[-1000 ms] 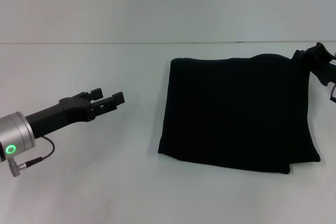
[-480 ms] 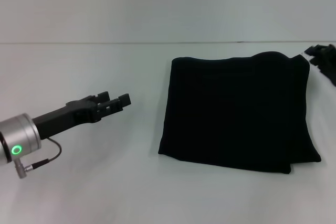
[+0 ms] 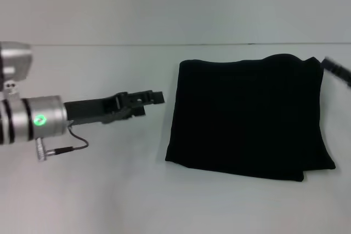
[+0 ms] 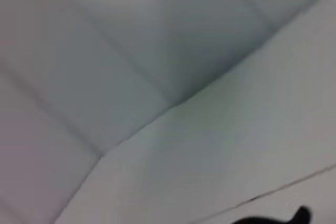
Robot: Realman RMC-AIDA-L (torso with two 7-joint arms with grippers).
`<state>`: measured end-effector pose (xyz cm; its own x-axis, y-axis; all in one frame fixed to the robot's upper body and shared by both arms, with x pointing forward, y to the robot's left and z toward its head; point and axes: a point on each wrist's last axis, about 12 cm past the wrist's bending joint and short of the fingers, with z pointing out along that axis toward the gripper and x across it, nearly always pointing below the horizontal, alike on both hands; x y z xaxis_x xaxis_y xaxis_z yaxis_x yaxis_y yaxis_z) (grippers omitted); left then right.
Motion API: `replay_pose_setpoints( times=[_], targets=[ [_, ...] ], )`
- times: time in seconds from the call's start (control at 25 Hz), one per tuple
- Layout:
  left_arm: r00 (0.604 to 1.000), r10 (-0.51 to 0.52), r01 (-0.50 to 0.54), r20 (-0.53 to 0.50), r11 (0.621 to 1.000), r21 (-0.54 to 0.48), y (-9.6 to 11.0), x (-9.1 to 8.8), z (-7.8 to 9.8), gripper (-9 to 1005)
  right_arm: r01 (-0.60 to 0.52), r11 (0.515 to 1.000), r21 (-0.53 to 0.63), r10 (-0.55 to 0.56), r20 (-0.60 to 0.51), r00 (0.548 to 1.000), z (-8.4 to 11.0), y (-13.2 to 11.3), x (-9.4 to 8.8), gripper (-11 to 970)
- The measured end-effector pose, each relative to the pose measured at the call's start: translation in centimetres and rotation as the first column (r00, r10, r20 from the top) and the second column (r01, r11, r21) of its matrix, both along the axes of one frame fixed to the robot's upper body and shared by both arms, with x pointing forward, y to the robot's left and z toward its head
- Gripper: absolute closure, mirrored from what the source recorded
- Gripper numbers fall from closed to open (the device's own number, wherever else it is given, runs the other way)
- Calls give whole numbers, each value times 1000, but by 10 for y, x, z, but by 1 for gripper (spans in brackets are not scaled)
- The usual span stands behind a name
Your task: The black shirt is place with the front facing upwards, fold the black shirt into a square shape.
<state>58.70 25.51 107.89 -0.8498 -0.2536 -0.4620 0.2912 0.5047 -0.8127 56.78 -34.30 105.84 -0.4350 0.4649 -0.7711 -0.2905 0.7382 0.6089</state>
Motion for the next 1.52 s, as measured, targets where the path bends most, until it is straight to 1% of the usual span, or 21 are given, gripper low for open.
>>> replay_pose_setpoints(
  times=[0.08,0.16,0.24,0.32,0.48,0.56,0.8,0.88,1.32,1.52],
  targets=[
    [997,10,-7,-82,1000,27,-6,7,-1,96,-95,990,-106,102,70,992,-2,0,-16,201],
    [989,38,-29,-140,997,70,-11,13,-4,96,-171,963,-208,197,113,974,-7,2,-31,167],
    [983,68,-51,-173,993,105,-16,17,-8,96,-214,937,-277,258,131,957,-14,4,-45,133],
    [980,90,-69,-179,990,120,-21,20,-11,96,-242,914,-326,300,140,943,-21,7,-58,99],
    [979,116,-94,-167,986,135,-38,23,-16,96,-292,870,-398,375,150,915,-33,13,-79,31],
    [978,127,-104,-163,984,145,-45,24,-18,96,-311,852,-421,405,152,902,-36,16,-85,13],
    [978,150,-125,-147,978,165,-62,26,-23,97,-368,798,-478,478,129,869,-42,20,-93,12],
    [978,151,-127,-143,978,168,-67,27,-23,97,-372,791,-486,486,130,865,-43,21,-94,12],
    [984,119,-96,-129,980,177,-89,27,-23,97,-380,793,-476,495,140,858,-41,22,-95,13],
    [991,97,-79,-87,979,189,-97,26,-24,97,-384,795,-469,500,149,853,-40,23,-96,12]
  ],
)
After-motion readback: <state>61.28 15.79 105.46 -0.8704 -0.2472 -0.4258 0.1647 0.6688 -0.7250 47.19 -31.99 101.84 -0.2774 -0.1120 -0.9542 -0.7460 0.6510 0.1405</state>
